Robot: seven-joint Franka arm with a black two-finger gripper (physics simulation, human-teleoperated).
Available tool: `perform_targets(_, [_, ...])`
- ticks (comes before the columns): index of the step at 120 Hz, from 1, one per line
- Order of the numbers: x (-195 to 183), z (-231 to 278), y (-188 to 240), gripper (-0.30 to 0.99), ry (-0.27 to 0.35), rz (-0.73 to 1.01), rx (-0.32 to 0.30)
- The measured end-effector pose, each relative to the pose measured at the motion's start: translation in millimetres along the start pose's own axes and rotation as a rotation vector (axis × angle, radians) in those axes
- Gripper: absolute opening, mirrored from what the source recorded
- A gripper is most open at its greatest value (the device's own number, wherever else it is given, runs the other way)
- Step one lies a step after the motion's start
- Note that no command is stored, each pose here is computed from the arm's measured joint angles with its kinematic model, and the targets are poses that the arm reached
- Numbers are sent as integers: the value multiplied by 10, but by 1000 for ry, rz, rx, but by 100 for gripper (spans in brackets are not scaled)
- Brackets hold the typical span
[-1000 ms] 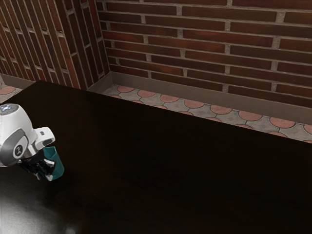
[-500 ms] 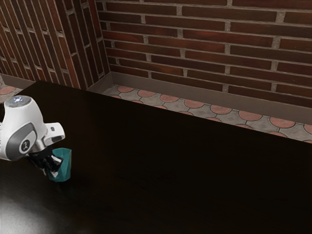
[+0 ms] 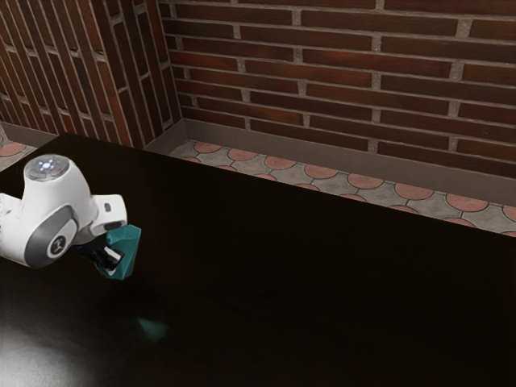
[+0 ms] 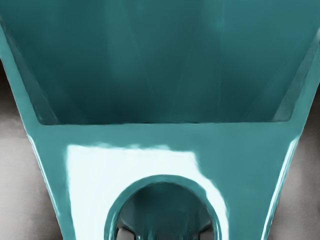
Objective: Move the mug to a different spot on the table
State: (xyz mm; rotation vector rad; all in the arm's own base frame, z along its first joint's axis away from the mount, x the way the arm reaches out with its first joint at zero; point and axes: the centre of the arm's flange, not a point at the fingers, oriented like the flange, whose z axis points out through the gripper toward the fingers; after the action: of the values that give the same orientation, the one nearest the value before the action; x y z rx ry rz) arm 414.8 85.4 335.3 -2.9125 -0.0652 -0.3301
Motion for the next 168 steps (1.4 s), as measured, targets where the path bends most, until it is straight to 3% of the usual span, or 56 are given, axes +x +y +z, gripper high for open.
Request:
perform_targets(18, [41,-5,250,-2,91,35,-29])
perform_targets(56, [-17,29,551,-2,204,115,-48])
perform_targets(94, [-141,151,767,-2,220,141,-88])
perform_targets(146, [-261,372,665,-2,216,190,-98])
perform_targets(168, [-209,393,668,0,243,239,-100])
